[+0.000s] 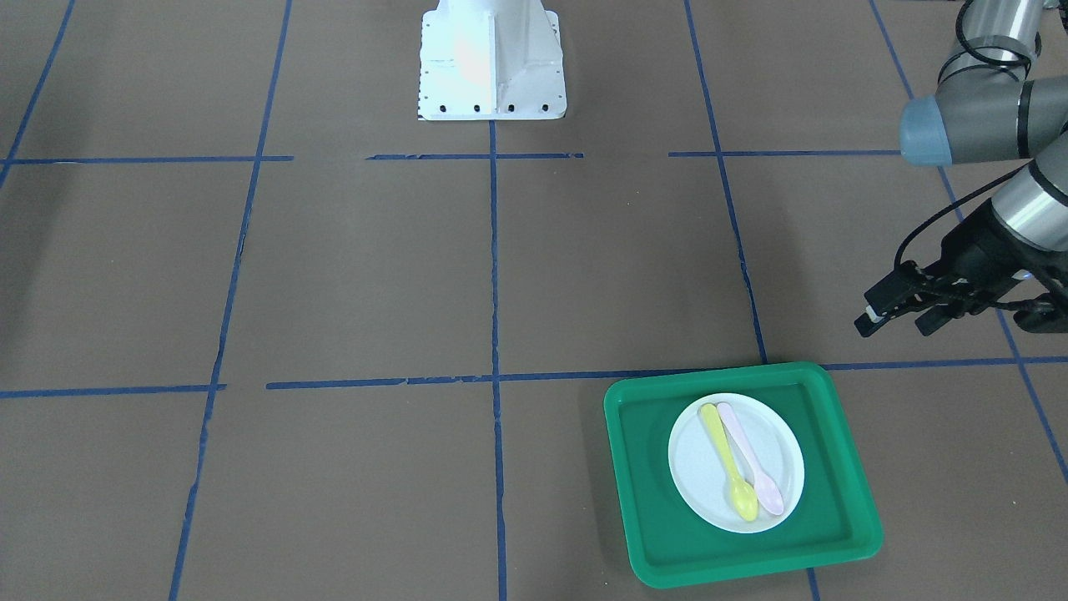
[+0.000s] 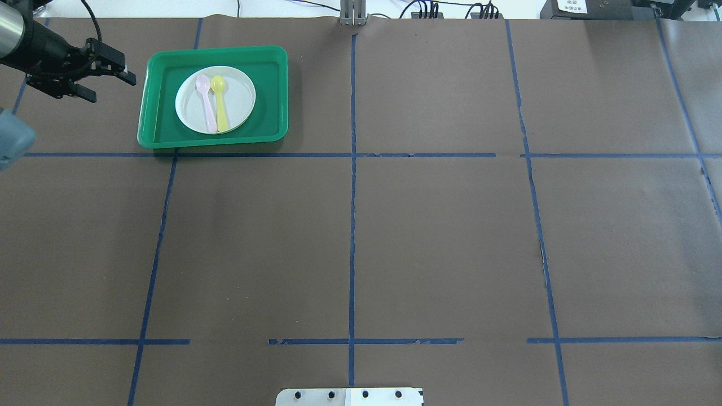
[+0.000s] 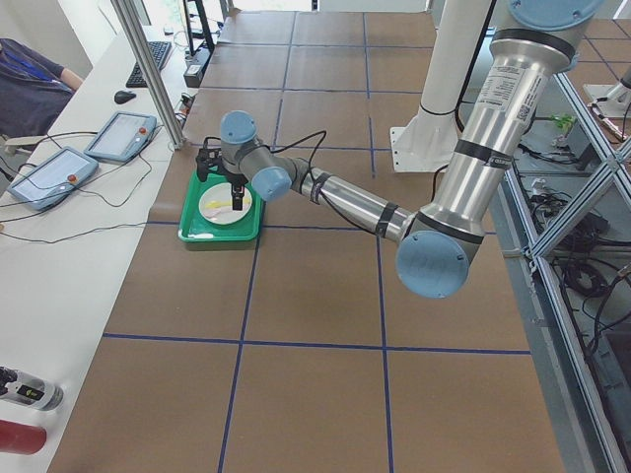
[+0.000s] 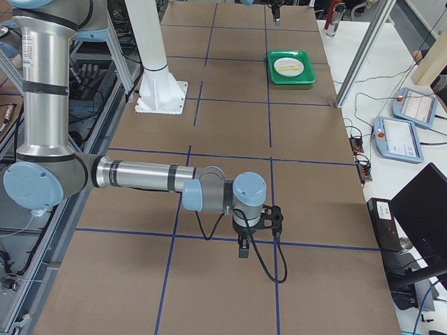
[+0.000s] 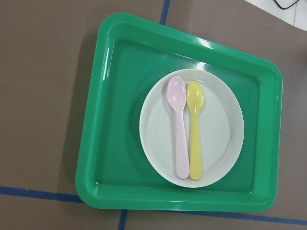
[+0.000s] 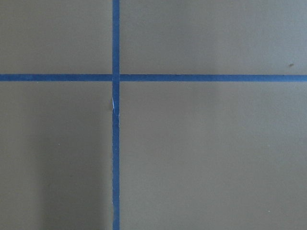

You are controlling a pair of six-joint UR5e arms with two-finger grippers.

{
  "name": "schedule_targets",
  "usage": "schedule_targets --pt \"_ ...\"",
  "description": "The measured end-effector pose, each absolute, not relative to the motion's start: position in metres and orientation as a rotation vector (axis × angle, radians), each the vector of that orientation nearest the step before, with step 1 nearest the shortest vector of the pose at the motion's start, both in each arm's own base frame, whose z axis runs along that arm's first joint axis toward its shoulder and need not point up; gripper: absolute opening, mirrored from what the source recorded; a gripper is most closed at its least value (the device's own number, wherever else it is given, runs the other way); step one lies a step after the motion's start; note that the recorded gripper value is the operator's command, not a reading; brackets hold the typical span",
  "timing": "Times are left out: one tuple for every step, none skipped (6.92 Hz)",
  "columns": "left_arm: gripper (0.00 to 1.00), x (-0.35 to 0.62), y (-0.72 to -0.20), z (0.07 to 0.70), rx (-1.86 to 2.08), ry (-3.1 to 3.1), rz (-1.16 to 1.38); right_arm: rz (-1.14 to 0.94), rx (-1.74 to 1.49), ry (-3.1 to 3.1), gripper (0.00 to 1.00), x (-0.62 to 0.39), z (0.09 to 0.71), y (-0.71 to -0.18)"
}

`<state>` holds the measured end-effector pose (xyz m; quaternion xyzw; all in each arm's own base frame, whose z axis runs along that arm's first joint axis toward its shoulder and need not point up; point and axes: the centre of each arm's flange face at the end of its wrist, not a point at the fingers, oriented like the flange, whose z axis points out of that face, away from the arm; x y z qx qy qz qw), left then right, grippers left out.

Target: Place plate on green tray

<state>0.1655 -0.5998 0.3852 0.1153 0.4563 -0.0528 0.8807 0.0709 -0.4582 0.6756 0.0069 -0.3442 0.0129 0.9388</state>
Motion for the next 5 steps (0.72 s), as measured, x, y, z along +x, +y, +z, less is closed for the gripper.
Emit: schedule_targets --pt "1.0 0.15 -0.598 0.383 0.293 0.857 -0.005 0.026 0.014 -0.703 1.0 0.071 0.676 -0.458" --pt "1.0 0.133 -0.596 0.391 0.329 0.794 0.096 0.026 0.014 -0.703 1.0 0.071 0.676 -0.458" --pt "1.0 0.109 -0.593 0.41 0.358 0.748 0.185 0.026 0.014 -0.703 1.0 0.071 0.676 -0.458" --pt "1.0 0.082 -0.591 0.434 0.375 0.711 0.252 0.026 0.014 -0.703 1.0 0.071 0.676 -0.458" --pt "1.0 0.059 -0.585 0.458 0.369 0.688 0.28 0.026 0.015 -0.703 1.0 0.071 0.676 -0.458"
